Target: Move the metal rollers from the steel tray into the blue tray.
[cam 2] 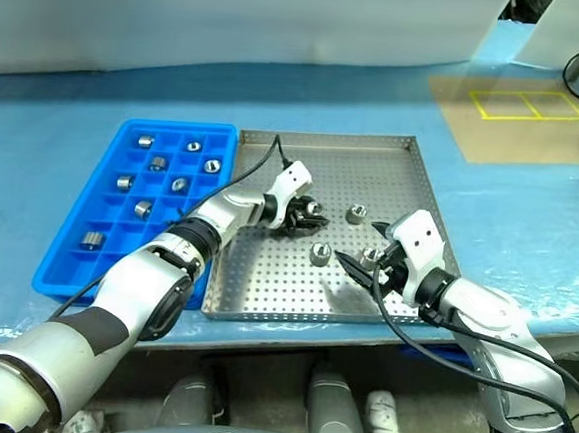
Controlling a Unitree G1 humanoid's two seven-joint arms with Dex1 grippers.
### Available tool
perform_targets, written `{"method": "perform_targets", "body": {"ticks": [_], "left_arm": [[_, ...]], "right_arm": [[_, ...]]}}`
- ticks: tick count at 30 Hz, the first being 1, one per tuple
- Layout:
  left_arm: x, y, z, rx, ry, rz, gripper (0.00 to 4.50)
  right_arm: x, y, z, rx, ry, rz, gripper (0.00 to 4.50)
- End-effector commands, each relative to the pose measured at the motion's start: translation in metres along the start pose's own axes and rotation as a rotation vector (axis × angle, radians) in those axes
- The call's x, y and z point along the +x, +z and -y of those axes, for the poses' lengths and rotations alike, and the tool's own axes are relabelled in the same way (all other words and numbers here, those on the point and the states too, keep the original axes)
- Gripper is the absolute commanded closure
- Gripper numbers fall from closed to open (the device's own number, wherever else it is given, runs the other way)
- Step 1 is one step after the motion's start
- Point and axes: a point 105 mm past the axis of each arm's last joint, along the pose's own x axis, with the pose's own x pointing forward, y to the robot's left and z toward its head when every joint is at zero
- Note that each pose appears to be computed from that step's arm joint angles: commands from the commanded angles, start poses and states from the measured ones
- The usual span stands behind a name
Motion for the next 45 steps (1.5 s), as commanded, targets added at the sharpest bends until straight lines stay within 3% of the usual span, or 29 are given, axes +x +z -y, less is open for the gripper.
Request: {"method": "perform_targets", "body": {"ticks": [1,14,29,36,45], "left_arm": [[-0.001,0.011,-0.001,0.029,-0.004,0.030,2.72],[-0.018,0.016,0.002,0.008,0.002,0.119,2.73],[-0.113,0.018,0.016,-0.049,0.461,0.324,2.73],[-0.146,0.022,0.024,-0.077,0.600,0.354,2.73],[-0.175,0.007,0.035,-0.126,0.715,0.326,2.73]], "right_arm": [[-0.005,0.013,-0.003,-0.033,-0.003,0.042,0.00],[0.035,0.027,-0.007,-0.071,0.203,0.077,0.00],[0.106,0.048,-0.032,-0.187,0.610,0.130,0.00],[0.126,0.058,-0.048,-0.224,0.753,0.157,0.00],[0.136,0.057,-0.061,-0.253,0.868,0.149,0.00]]}}
